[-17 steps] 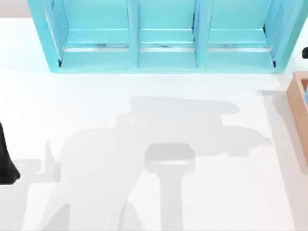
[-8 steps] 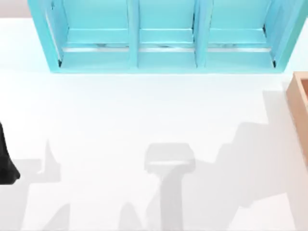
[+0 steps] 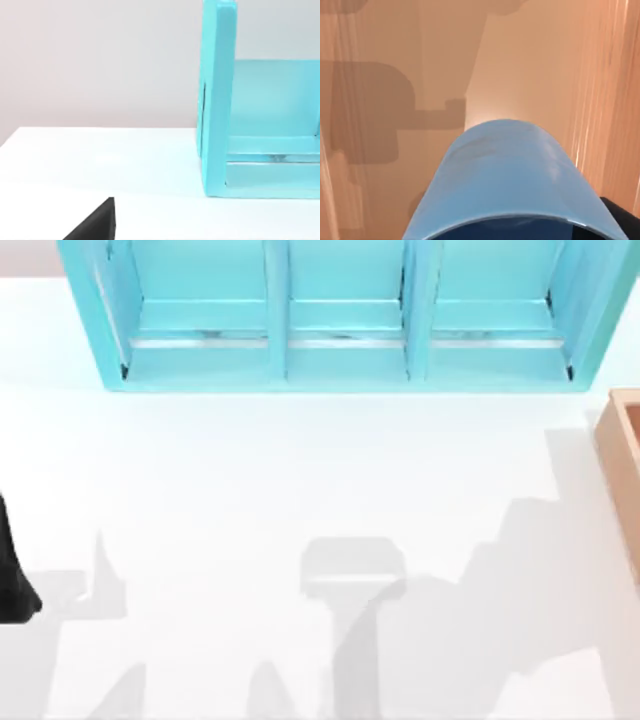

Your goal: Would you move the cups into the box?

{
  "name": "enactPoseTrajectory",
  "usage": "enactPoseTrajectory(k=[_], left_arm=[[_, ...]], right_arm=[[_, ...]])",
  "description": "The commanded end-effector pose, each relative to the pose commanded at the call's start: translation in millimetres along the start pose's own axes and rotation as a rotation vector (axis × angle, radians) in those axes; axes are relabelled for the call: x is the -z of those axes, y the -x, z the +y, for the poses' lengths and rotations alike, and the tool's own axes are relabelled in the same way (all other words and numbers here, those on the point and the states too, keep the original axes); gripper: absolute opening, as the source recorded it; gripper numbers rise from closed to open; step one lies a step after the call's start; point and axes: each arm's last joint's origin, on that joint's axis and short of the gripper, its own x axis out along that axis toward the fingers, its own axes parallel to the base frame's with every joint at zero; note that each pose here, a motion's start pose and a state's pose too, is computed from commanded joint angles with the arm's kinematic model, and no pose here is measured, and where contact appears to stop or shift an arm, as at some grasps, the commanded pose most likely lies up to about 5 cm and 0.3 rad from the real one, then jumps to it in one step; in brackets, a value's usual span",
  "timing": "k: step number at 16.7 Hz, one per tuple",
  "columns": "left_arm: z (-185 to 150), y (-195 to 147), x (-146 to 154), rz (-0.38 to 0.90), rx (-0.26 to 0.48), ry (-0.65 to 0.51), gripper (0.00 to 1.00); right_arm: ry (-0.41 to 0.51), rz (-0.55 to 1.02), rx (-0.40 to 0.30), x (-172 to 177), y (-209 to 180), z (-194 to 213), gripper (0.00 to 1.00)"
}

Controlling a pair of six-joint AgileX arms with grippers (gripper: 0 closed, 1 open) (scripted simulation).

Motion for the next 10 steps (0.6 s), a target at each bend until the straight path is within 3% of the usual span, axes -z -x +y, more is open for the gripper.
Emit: enactPoseTrajectory(k=[10], left_arm=[[0.0, 0.0, 0.0, 0.0, 0.0, 0.0, 1.0]], right_arm=[[-0.003, 0.002, -0.002, 2.6, -55.2, 6.3, 0.0]])
